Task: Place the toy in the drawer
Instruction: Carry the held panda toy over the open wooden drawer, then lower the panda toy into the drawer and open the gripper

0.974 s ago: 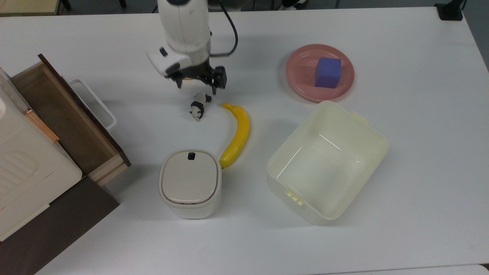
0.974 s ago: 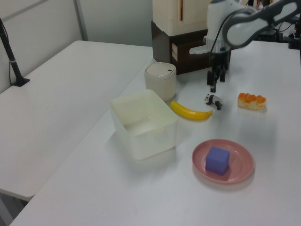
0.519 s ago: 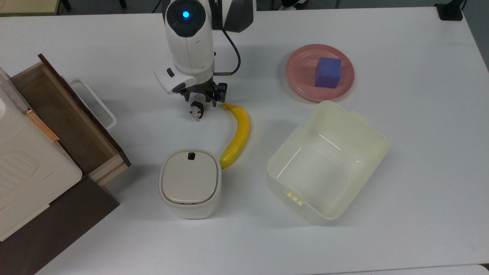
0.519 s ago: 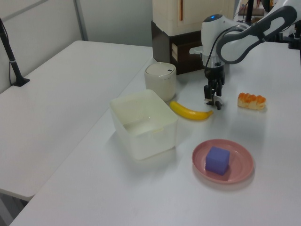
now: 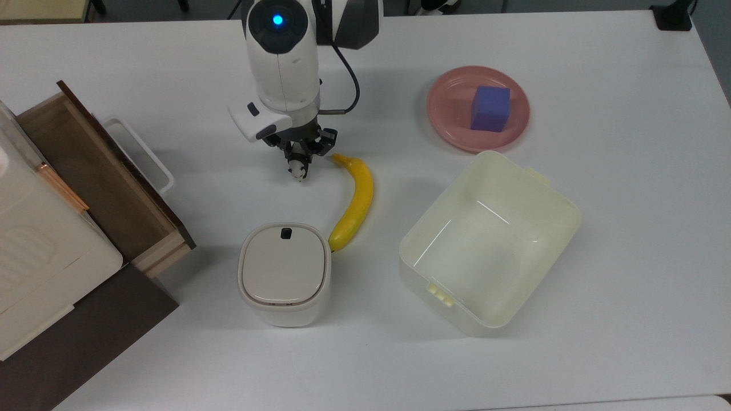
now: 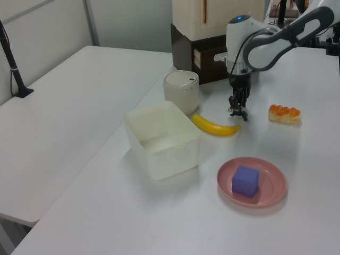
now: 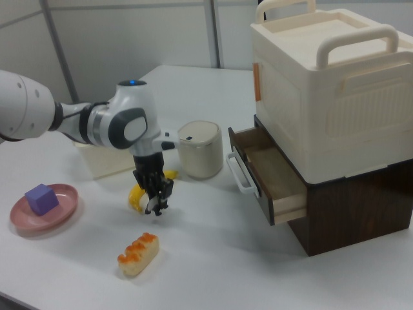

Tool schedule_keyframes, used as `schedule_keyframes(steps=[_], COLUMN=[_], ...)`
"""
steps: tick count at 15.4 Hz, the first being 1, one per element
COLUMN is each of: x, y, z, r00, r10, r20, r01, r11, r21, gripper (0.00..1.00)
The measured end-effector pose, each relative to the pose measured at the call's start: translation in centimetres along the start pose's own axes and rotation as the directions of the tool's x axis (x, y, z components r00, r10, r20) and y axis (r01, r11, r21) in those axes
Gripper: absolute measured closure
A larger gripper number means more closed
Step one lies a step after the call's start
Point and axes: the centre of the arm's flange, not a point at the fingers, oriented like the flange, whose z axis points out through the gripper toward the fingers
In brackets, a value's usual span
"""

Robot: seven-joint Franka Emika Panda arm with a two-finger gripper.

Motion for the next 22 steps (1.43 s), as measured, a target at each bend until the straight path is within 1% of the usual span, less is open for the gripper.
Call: schedule_keyframes(steps=[2,4,6,7,8,9,10,12,14,15,17,19,20,22], x=[0.5,1.3,2.3,3.1,3.5,3.9,4.2,4.6,5.0,5.3,5.9,6.4,6.7,7.3], y=[0.2,0.8,2.0,3.6,4.7,6.1,7.6,10.4,12.5,13.3,14.8,16.5,17.2,18.8], z=[-2.4,-6.7,-10.1,-12.3,-13.5,-14.6,-15.5,-17.1,-18.3,-18.7,-19.2,-19.2,-19.0,-18.5], r00=[1.0,1.0,0.999,0.996,0.993,0.988,0.98,0.952,0.912,0.892,0.86,0.829,0.818,0.804], r10=[-0.002,-0.008,-0.01,-0.013,-0.034,-0.078,-0.137,-0.267,-0.383,-0.423,-0.482,-0.534,-0.551,-0.567], r20=[0.013,0.004,-0.046,-0.092,-0.115,-0.134,-0.145,-0.148,-0.146,-0.156,-0.166,-0.163,-0.167,-0.181], r01=[0.002,0.008,0.009,0.01,0.029,0.069,0.122,0.24,0.343,0.371,0.405,0.436,0.443,0.442], r11=[1.0,1.0,1.0,0.999,0.999,0.995,0.987,0.955,0.908,0.886,0.844,0.801,0.788,0.772], r21=[-0.006,-0.008,-0.021,-0.033,-0.045,-0.071,-0.108,-0.174,-0.24,-0.278,-0.351,-0.41,-0.428,-0.456], gripper=[0.63,0.63,0.63,0.63,0.63,0.63,0.63,0.63,0.63,0.63,0.63,0.63,0.63,0.63])
